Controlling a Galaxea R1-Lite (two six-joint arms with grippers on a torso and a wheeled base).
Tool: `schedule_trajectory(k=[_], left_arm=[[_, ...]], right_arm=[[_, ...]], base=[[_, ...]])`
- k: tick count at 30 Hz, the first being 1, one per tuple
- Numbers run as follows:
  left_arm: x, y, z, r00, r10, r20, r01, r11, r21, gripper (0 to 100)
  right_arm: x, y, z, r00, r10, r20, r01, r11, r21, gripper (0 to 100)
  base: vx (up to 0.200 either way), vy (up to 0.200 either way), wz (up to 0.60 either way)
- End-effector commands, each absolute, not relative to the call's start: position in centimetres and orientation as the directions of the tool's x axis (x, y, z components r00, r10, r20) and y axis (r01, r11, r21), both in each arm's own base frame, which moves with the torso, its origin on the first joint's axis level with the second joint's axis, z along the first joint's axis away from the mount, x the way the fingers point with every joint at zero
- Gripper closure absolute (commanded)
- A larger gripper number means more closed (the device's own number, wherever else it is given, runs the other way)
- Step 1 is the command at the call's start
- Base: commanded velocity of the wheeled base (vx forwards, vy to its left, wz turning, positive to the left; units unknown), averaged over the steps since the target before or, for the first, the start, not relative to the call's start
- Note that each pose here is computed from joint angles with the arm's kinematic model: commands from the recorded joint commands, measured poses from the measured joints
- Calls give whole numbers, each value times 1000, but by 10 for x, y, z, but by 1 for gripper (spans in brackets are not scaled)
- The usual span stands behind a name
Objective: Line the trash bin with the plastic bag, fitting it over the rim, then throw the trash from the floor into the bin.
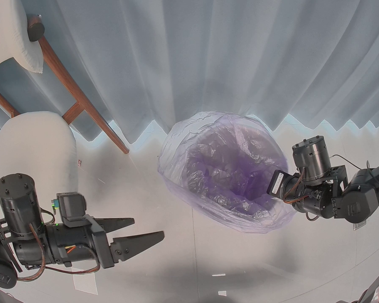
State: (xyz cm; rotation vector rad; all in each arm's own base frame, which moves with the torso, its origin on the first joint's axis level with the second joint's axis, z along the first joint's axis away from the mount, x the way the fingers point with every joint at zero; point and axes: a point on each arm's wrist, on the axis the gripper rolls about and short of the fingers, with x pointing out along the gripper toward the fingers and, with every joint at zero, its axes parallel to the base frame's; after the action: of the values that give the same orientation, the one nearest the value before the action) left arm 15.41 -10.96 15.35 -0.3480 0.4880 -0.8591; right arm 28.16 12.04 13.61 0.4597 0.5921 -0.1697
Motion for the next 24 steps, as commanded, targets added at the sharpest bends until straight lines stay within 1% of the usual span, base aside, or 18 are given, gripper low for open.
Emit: schedule_trajectory(k=[1, 2, 3, 5, 10, 12, 14, 15, 16, 18, 24], left_arm=[[171, -159, 166, 523, -816, -246, 553, 544, -631, 0], [172, -176, 166, 545, -800, -253, 476, 543, -692, 0], [171, -185, 163, 550, -793, -264, 446, 546, -709, 0], [167, -194, 163, 545, -796, -265, 429, 536, -727, 0], [167, -202, 162, 529, -803, -275, 416, 528, -740, 0], [169, -208, 170, 532, -810, -247, 394, 495, -774, 0], [167, -217, 175, 514, -823, -240, 351, 458, -817, 0], [167, -217, 175, 514, -823, -240, 351, 458, -817, 0], [167, -222, 172, 506, -820, -267, 314, 464, -828, 0], [170, -227, 170, 517, -808, -284, 295, 479, -827, 0], [179, -234, 173, 530, -798, -285, 284, 484, -827, 0]], right_arm=[[257, 111, 152, 843, -11, -537, 265, 878, 399, 100], [254, 109, 153, 846, -11, -534, 265, 877, 402, 100], [253, 108, 154, 849, -10, -529, 263, 876, 406, 100], [251, 107, 156, 850, -9, -527, 262, 874, 409, 100], [250, 106, 158, 856, -9, -517, 260, 871, 416, 100], [250, 106, 158, 854, -9, -519, 261, 872, 414, 100], [250, 107, 158, 855, -8, -518, 260, 872, 415, 100], [250, 107, 158, 855, -8, -518, 260, 872, 415, 100], [251, 107, 160, 859, -6, -512, 257, 871, 420, 100], [251, 107, 160, 859, -6, -512, 256, 871, 418, 100], [249, 106, 163, 865, -3, -502, 251, 869, 427, 100]], base=[[0, 0, 0], [0, 0, 0], [0, 0, 0], [0, 0, 0], [0, 0, 0], [0, 0, 0], [0, 0, 0], [0, 0, 0], [0, 0, 0], [0, 0, 0], [0, 0, 0]])
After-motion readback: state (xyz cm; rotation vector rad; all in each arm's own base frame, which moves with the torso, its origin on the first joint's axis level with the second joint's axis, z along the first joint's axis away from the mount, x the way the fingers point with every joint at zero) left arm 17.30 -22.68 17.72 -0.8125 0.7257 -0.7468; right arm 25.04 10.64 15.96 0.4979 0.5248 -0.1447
